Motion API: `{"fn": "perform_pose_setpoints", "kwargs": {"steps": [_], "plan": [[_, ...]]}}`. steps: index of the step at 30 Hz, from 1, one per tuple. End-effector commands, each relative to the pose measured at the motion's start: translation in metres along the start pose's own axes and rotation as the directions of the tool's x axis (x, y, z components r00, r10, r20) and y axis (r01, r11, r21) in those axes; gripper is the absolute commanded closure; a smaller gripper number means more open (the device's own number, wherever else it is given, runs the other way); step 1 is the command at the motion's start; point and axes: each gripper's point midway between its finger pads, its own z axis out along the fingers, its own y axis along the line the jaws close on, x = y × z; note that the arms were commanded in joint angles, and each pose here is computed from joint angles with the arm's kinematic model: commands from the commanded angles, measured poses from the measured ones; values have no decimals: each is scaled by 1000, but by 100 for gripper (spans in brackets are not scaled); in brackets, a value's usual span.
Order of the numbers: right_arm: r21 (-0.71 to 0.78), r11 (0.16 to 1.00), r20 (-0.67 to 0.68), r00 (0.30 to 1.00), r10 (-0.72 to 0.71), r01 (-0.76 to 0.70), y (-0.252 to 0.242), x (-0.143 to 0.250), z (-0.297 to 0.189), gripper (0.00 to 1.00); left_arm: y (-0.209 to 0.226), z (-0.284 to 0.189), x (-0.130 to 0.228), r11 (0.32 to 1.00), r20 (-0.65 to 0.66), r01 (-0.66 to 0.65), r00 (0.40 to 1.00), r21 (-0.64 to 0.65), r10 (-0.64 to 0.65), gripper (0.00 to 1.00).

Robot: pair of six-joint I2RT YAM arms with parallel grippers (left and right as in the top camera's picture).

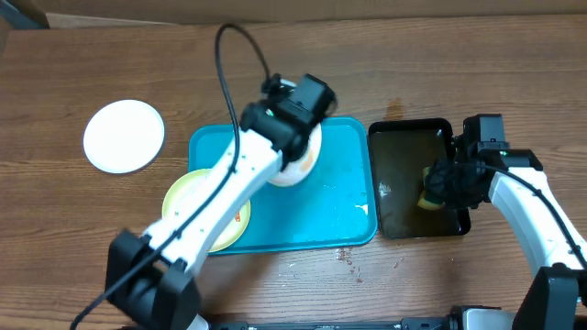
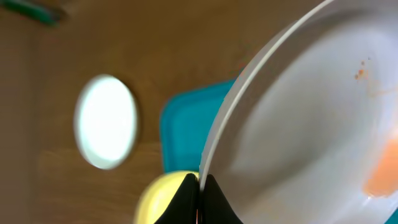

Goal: Clean dirty plates on tray and stack at the side
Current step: 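Return the sponge to the black tray with the right gripper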

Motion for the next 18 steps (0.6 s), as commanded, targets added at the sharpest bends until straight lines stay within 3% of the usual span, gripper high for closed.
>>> {"fn": "perform_pose_setpoints", "kwargs": {"steps": [1,4,7,8,13,18], "plan": [[30,1000,-6,1000,-3,3,-10,8,10,96,32,-45,-30,966,181,-53,978,-253,101,96],[25,1000,6,1000,-5,5,-13,11,19,92,32,-73,-40,918,250,-93,947,-385,201,96],[23,1000,11,1000,-6,6,-14,13,24,70,36,-97,-47,869,294,-84,921,-488,254,96],[23,1000,12,1000,-6,6,-15,13,24,57,35,-103,-48,858,303,-85,914,-507,270,96],[22,1000,15,1000,-7,7,-14,12,24,17,19,-117,-47,854,325,-125,889,-505,322,96],[20,1000,18,1000,-8,7,-14,11,24,4,15,-124,-47,850,340,-123,880,-512,332,96]]}}
